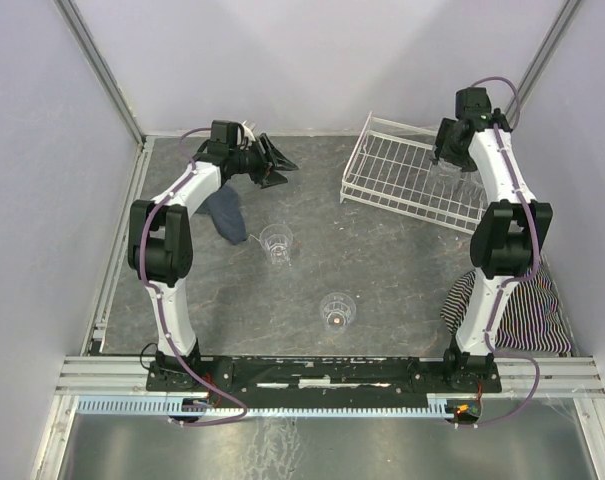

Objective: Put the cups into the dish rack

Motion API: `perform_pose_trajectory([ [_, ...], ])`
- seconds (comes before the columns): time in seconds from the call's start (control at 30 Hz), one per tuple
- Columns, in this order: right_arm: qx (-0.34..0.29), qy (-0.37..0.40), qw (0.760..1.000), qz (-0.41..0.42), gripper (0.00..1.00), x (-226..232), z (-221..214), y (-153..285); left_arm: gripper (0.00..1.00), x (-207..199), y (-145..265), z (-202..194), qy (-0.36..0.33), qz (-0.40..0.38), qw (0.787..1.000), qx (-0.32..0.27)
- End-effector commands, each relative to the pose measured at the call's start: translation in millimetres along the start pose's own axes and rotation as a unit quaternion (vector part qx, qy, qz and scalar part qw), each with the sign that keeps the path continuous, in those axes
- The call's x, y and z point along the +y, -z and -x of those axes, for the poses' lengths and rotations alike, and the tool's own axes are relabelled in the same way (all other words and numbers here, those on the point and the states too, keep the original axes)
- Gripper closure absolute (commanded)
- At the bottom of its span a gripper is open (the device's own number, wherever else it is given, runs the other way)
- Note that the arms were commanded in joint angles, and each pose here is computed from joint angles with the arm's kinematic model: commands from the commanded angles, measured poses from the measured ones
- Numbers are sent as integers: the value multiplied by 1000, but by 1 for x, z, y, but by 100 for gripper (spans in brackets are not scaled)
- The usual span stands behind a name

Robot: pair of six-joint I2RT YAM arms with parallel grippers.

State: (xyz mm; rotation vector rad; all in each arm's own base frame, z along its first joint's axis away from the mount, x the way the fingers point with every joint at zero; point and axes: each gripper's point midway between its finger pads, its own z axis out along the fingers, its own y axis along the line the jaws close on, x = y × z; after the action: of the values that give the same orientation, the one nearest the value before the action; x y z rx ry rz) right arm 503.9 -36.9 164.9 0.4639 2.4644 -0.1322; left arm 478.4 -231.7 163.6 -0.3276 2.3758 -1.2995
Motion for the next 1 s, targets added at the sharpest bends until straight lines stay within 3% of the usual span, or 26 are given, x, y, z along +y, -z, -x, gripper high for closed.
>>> perform_pose_trajectory([
  [0.0,-58,-13,998,3,94,-9,32,21,38,-15,3,11,-29,-23,999,-11],
  [0.97,-15,-17,1000,14,94,-5,10,-23,38,-17,4,14,-27,-22,999,-15],
])
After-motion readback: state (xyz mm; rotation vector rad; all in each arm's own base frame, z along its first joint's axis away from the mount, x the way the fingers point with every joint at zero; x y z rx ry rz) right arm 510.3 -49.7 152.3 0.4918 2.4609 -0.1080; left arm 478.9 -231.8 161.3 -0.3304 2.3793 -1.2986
